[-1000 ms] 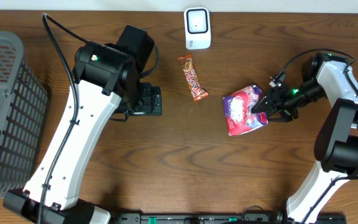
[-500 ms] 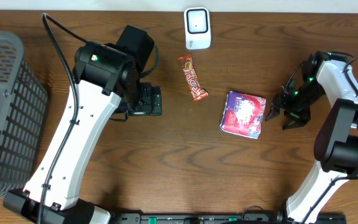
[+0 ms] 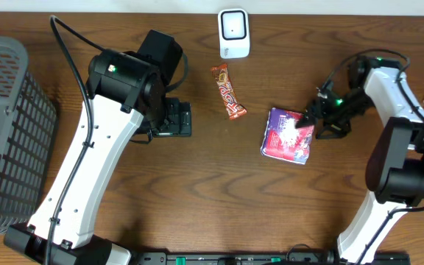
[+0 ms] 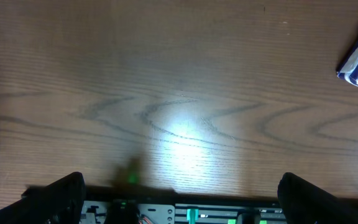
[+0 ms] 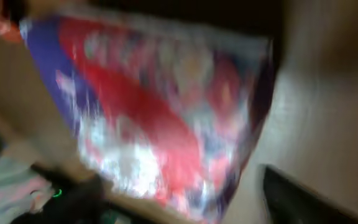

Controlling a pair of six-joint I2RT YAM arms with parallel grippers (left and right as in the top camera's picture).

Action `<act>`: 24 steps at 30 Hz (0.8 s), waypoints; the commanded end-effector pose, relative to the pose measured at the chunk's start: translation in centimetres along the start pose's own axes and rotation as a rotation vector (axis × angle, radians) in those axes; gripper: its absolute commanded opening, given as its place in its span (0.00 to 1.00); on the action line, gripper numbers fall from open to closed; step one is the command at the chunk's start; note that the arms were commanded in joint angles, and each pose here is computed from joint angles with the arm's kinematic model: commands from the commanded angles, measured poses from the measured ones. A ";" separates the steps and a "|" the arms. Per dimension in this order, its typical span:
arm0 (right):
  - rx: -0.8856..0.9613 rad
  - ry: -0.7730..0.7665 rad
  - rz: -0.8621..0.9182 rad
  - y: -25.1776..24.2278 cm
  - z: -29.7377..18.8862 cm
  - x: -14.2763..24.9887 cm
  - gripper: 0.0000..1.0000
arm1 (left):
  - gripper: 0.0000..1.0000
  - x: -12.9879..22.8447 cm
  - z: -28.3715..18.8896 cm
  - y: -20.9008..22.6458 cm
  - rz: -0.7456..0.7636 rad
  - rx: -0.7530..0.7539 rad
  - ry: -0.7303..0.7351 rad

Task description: Scan the item barcode

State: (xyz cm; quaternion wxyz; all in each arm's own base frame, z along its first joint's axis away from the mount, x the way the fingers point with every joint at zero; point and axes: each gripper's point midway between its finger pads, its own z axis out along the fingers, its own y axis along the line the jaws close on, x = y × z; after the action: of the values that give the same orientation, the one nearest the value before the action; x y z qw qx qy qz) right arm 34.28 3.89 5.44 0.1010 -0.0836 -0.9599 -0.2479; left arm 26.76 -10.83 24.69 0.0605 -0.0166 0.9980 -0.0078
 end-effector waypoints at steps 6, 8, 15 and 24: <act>0.158 -0.044 0.114 -0.9 5.1 -0.4 0.59 | 0.98 0.0 0.1 0.3 -0.015 -0.009 0.005; 0.160 -0.051 0.118 -0.6 6.5 -0.4 0.29 | 0.98 0.0 0.1 0.3 -0.015 -0.009 0.005; 0.028 -0.111 0.060 4.6 7.6 -2.1 0.01 | 0.98 0.0 0.1 0.3 -0.015 -0.009 0.005; -0.207 -0.506 0.097 14.4 -3.5 -12.3 0.01 | 0.98 0.0 0.1 0.3 -0.015 -0.009 0.005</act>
State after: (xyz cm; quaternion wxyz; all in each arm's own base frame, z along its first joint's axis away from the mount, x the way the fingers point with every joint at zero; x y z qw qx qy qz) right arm 45.48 12.59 6.57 -0.0770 -0.1569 -0.9488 -0.2633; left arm 26.75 -10.84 24.69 0.0604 -0.0166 0.9980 -0.0079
